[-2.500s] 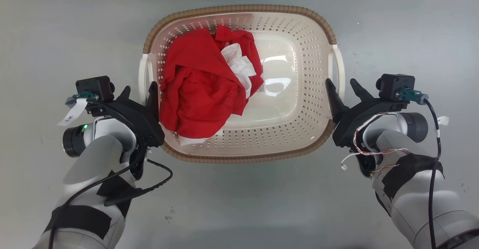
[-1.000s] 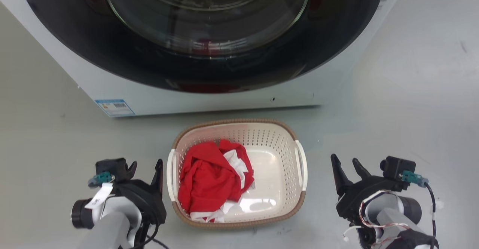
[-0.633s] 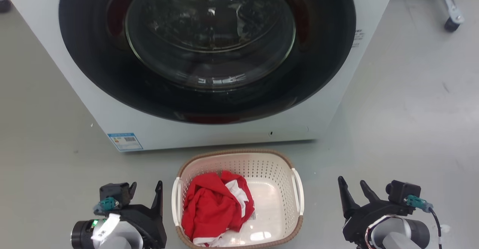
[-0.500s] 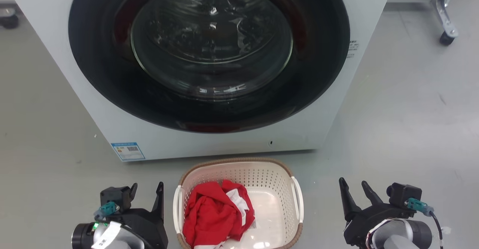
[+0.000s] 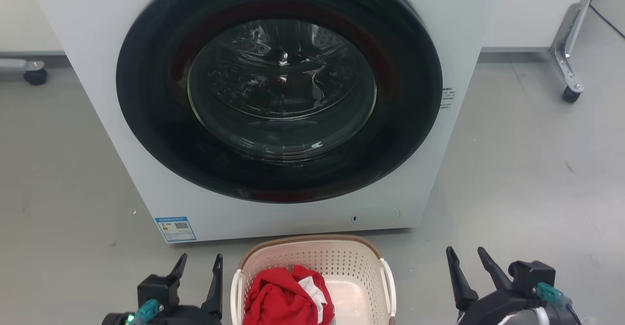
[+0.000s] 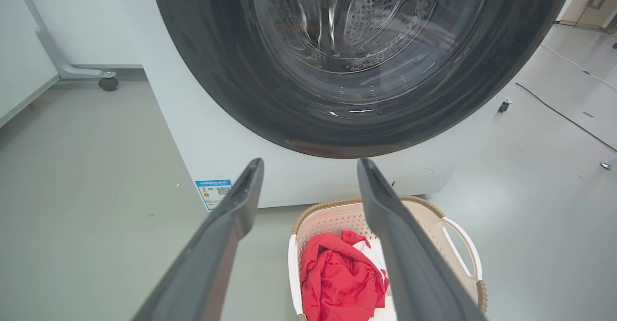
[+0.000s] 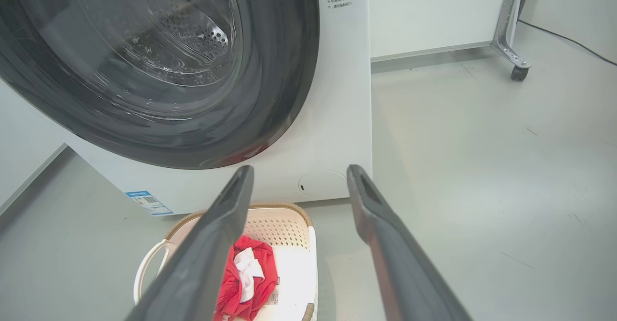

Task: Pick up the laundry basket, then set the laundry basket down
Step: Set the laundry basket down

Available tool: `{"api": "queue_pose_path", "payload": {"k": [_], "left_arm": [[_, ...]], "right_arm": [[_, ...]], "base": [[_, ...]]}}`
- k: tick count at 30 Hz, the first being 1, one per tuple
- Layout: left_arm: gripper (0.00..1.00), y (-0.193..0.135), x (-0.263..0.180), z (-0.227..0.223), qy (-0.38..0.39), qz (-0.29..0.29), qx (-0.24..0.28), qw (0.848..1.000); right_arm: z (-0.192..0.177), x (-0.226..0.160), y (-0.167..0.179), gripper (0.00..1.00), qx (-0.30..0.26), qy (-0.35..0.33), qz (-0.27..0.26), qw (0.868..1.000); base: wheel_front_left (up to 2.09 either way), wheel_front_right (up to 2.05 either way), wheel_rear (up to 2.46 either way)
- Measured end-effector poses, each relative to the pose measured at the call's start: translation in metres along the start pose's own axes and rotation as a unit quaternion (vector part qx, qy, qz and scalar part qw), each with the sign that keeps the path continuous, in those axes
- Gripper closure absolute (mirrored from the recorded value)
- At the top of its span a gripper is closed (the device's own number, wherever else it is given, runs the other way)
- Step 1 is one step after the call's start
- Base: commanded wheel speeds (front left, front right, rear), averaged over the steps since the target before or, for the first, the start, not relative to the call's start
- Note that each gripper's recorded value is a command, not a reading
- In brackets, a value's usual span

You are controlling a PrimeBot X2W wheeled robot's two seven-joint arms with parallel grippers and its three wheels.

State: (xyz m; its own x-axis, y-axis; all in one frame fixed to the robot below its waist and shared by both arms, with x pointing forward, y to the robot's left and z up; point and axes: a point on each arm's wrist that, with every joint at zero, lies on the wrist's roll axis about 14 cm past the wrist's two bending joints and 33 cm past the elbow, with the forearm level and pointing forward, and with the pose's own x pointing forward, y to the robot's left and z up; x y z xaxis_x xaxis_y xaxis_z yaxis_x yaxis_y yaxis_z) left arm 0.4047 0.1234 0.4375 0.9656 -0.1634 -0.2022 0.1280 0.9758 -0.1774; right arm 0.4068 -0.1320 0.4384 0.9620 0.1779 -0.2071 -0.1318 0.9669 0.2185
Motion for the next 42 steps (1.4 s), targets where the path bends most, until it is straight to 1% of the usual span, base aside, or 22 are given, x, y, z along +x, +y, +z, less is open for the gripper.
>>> {"api": "queue_pose_path", "payload": {"k": [7,14,20,26,42], "left_arm": [[0.0,0.002,-0.023,0.012,-0.033,0.008,0.0,0.999],[0.0,0.005,-0.046,0.008,-0.042,0.019,-0.012,0.999],[0.0,0.005,-0.052,0.017,-0.061,0.022,-0.013,0.998],[0.0,0.009,-0.062,0.017,-0.067,0.031,-0.012,0.997],[0.0,0.015,-0.069,0.027,-0.09,0.051,-0.003,0.995]], "right_arm": [[0.004,-0.022,-0.005,0.0,-0.01,-0.02,-0.011,1.0],[0.014,-0.039,-0.003,0.0,-0.02,-0.048,-0.014,0.999],[0.026,-0.046,-0.002,0.0,-0.028,-0.071,-0.012,0.997],[0.028,-0.055,0.002,0.0,-0.041,-0.082,-0.007,0.996],[0.036,-0.065,0.009,0.0,-0.047,-0.102,-0.002,0.994]], "base": [[0.0,0.0,0.0],[0.0,0.0,0.0],[0.0,0.0,0.0],[0.0,0.0,0.0],[0.0,0.0,0.0]]}}
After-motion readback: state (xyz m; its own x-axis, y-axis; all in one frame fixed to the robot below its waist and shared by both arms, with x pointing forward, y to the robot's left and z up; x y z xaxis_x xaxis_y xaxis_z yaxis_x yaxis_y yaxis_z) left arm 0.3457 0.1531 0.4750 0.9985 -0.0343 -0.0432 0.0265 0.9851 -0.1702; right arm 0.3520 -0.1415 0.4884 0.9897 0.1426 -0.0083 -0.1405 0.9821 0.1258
